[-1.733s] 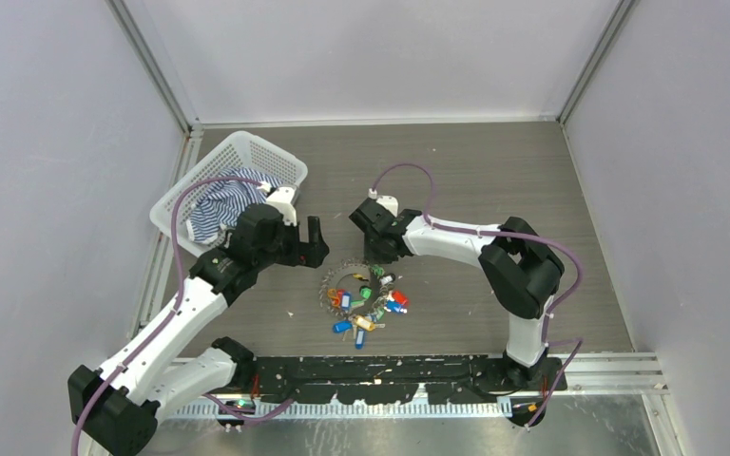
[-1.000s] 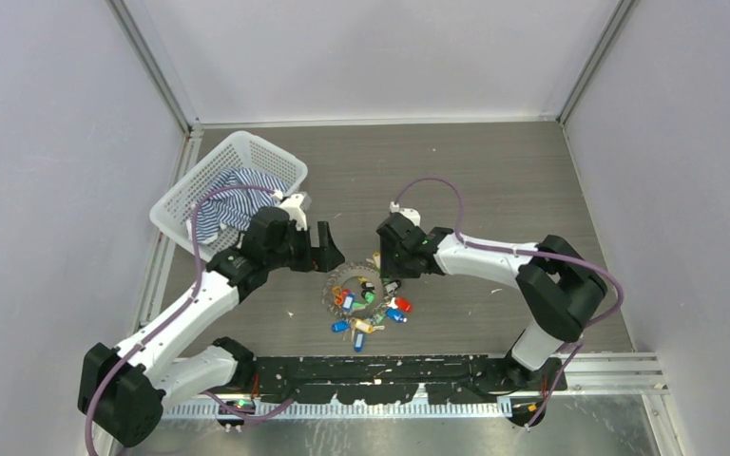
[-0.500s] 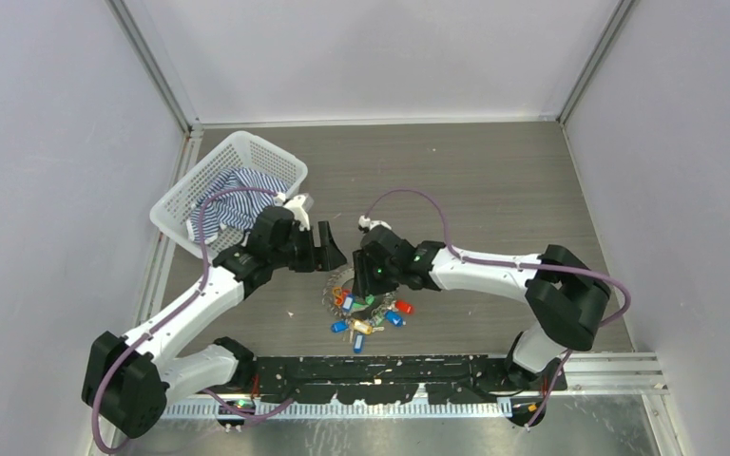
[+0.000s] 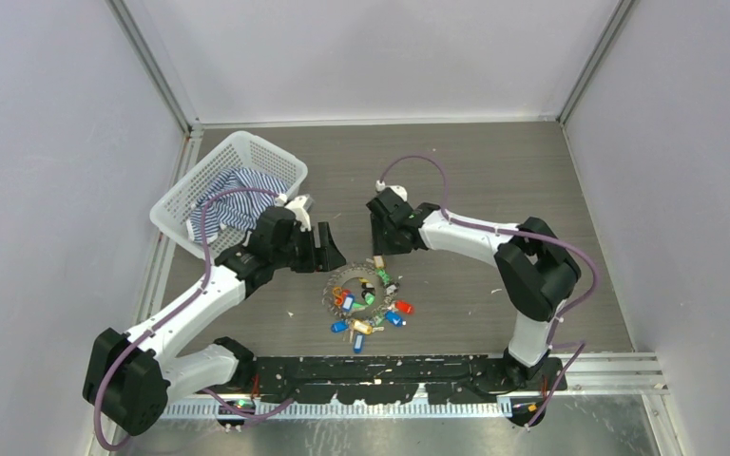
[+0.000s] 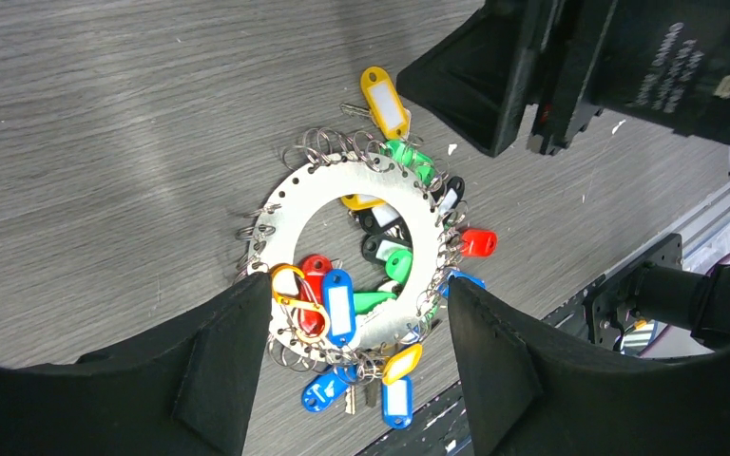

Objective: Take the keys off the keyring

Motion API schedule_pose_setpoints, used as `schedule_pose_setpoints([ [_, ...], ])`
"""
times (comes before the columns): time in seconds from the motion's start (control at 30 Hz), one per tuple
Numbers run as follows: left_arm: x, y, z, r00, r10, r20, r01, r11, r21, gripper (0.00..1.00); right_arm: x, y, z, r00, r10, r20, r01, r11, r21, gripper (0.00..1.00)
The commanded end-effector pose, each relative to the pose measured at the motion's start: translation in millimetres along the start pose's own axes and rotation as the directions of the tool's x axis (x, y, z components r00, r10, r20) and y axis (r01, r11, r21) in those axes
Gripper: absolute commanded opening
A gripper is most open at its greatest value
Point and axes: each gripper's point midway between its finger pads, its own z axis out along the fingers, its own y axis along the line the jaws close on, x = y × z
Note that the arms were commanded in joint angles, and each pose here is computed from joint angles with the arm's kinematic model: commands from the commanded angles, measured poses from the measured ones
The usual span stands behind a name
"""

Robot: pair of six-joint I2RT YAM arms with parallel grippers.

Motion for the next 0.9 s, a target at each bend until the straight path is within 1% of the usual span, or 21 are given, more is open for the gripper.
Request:
schedule_pose_setpoints([
  [0.0, -10, -11, -3, 0.999, 0.024, 0.027, -0.025, 0.999, 0.039, 0.69, -3, -5, -4, 0.998, -0.056, -0.005, 0.056, 0.997, 0.059, 0.47],
  [0.1, -10, -11, -3, 0.999, 0.024, 0.032, -0.025, 0.999, 0.038, 0.69, 5, -3, 1, 0.996, -0.082, -0.031, 0.084, 0.994, 0.073, 0.47],
  [0.3, -11, -12, -3, 0.999, 0.027, 0.034, -0.029, 0.999, 0.042, 0.69, 14, 13, 7, 0.989, -0.137, -0.046, 0.140, 0.988, 0.071, 0.52],
  [0.37, -11, -12, -3, 0.999, 0.029, 0.036, -0.030, 0.999, 0.043, 0.69, 19, 15, 8, 0.988, -0.143, -0.053, 0.147, 0.987, 0.073, 0.52],
  [0.47, -10, -12, -4, 0.999, 0.031, 0.036, -0.033, 0.998, 0.044, 0.69, 31, 11, 11, 0.986, -0.139, -0.093, 0.147, 0.985, 0.091, 0.51],
  [0.57, -11, -12, -4, 0.999, 0.032, 0.040, -0.033, 0.999, 0.043, 0.69, 43, 10, 13, 0.985, -0.127, -0.118, 0.140, 0.985, 0.104, 0.45],
  [0.6, -12, -12, -4, 0.999, 0.030, 0.043, -0.032, 0.999, 0.044, 0.69, 46, 9, 15, 0.985, -0.120, -0.125, 0.134, 0.985, 0.108, 0.39],
  [0.67, -13, -13, -5, 0.998, 0.032, 0.047, -0.034, 0.998, 0.047, 0.69, 50, 8, 17, 0.986, -0.101, -0.132, 0.116, 0.987, 0.113, 0.31],
  [0.77, -13, -13, -6, 0.998, 0.032, 0.049, -0.035, 0.998, 0.047, 0.68, 46, 7, 16, 0.989, -0.092, -0.117, 0.106, 0.987, 0.119, 0.24],
  [0.87, -13, -13, -5, 0.998, 0.028, 0.050, -0.031, 0.998, 0.050, 0.65, 37, 9, 11, 0.992, -0.085, -0.089, 0.095, 0.989, 0.110, 0.14],
])
